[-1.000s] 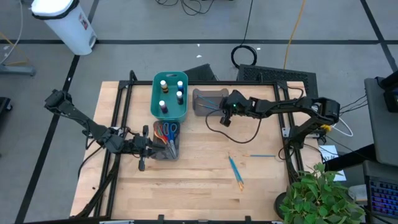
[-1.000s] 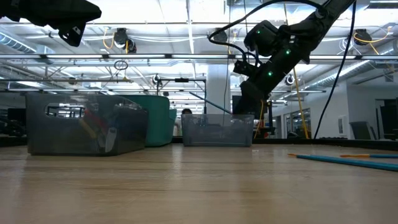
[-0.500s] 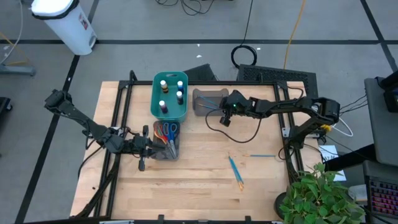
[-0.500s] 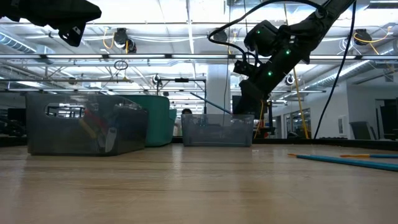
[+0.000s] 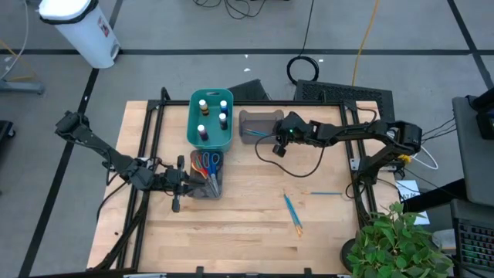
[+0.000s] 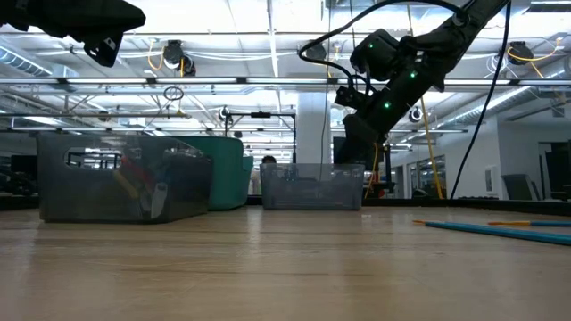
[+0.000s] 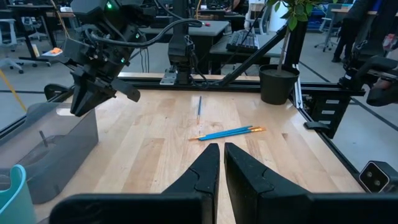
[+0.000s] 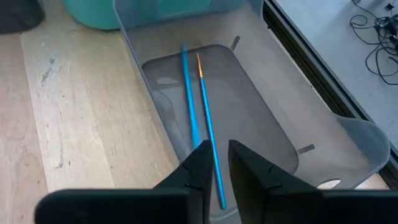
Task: Pick & Place Paint Supplies
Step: Put the blue paintbrush into the top black bin
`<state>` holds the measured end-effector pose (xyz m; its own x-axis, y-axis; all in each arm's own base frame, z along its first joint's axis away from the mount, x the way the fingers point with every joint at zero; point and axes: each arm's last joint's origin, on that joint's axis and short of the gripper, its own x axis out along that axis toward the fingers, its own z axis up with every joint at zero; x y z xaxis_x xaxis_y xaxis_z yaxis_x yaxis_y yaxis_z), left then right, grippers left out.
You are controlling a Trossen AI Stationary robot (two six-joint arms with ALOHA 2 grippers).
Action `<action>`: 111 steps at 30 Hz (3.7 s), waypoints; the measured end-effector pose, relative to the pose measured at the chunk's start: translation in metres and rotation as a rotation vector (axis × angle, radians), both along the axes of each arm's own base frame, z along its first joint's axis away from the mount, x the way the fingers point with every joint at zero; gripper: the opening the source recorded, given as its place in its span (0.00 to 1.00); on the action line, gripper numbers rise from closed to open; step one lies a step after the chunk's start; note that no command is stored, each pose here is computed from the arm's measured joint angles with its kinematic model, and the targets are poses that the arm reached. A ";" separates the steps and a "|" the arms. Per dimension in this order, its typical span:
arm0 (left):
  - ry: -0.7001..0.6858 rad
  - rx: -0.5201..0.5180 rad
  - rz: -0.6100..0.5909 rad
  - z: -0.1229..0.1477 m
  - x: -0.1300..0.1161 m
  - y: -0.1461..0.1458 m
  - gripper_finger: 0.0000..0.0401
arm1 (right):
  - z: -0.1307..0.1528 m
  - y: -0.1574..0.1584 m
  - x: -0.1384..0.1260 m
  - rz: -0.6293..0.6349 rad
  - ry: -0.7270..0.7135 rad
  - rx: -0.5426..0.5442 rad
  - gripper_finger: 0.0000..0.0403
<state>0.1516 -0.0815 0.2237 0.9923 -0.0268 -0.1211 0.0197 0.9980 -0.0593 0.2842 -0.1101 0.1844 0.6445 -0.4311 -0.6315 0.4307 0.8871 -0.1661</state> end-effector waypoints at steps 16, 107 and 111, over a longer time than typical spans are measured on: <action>0.001 0.000 0.000 0.000 0.000 0.000 0.08 | 0.029 0.025 0.018 0.121 -0.239 -0.120 0.28; 0.001 0.000 0.000 0.000 0.000 0.000 0.08 | -0.059 0.186 -0.090 0.289 0.271 0.278 0.00; 0.000 0.000 0.000 0.000 0.000 0.000 0.08 | -0.056 0.184 -0.085 0.265 0.244 0.263 0.00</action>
<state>0.1516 -0.0815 0.2236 0.9922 -0.0269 -0.1214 0.0198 0.9981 -0.0590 0.1997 0.0741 0.1288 0.5296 -0.0754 -0.8449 0.1594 0.9871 0.0118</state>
